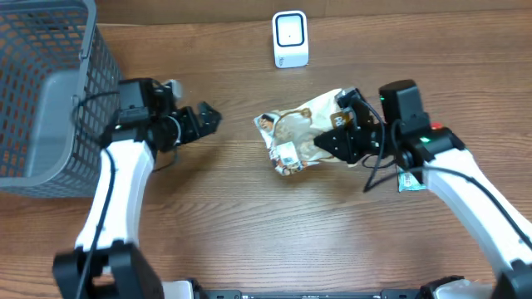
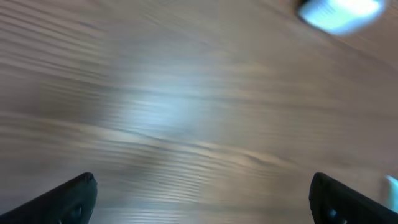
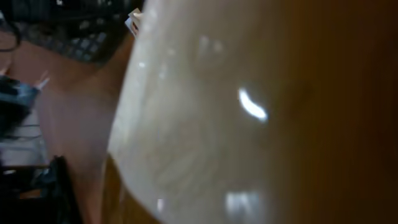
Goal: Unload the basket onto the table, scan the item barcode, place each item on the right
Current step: 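Release the bag with the left gripper and retract the left arm left, then carry the Pantree bag with the right gripper up to the scanner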
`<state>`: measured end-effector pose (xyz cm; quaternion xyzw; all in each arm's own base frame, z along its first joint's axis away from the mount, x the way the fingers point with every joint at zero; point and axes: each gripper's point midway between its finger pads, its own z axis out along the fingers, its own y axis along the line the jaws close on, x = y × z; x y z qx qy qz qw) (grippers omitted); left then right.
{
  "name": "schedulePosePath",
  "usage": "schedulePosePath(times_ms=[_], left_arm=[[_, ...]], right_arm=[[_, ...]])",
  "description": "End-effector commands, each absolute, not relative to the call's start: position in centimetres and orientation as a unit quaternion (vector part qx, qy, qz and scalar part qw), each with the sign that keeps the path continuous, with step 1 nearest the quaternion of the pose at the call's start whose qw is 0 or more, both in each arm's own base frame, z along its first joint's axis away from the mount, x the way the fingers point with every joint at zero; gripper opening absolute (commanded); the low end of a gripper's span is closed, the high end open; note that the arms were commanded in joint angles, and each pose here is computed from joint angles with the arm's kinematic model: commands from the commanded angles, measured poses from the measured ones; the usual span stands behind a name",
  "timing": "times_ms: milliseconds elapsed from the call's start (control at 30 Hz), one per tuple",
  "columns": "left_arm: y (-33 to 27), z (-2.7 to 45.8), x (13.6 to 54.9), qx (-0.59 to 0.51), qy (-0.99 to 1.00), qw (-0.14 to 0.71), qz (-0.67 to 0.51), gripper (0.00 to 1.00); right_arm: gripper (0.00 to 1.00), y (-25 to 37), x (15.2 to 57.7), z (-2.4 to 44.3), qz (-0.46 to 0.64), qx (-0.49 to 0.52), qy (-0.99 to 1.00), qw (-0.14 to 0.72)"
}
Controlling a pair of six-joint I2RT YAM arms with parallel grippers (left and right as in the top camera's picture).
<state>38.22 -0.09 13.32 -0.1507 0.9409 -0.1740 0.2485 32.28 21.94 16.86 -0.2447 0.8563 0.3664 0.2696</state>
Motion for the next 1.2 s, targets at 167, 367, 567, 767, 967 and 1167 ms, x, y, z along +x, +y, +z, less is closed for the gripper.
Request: schedulePosePath(times_ms=[167, 367, 567, 767, 967, 1167], left_arm=[[7.9, 15.9, 37.2, -0.251, 0.919, 0.301, 0.039, 1.00], [7.8, 15.9, 37.2, -0.250, 0.920, 0.301, 0.037, 1.00], [7.8, 15.9, 37.2, -0.250, 0.920, 0.300, 0.037, 1.00], [7.8, 15.8, 37.1, -0.250, 0.920, 0.300, 0.037, 1.00], [7.8, 15.8, 37.1, -0.250, 0.920, 0.300, 0.037, 1.00], [7.8, 15.8, 37.1, -0.250, 0.920, 0.300, 0.037, 1.00]], right_arm=[[0.04, 18.6, 34.4, 22.9, 0.236, -0.268, 0.840, 0.408], [0.03, 18.8, 35.2, 26.4, 0.233, -0.270, 0.825, 0.438], [0.03, 17.8, 37.3, 31.7, 0.187, -0.255, 0.840, 0.441], [0.03, 17.6, 40.0, 35.3, 0.148, -0.266, 0.849, 0.431], [0.03, 19.0, 42.8, 35.0, 0.135, -0.296, 0.836, 0.441], [0.06, 22.2, 45.7, 32.7, 0.077, -0.381, 0.797, 0.461]])
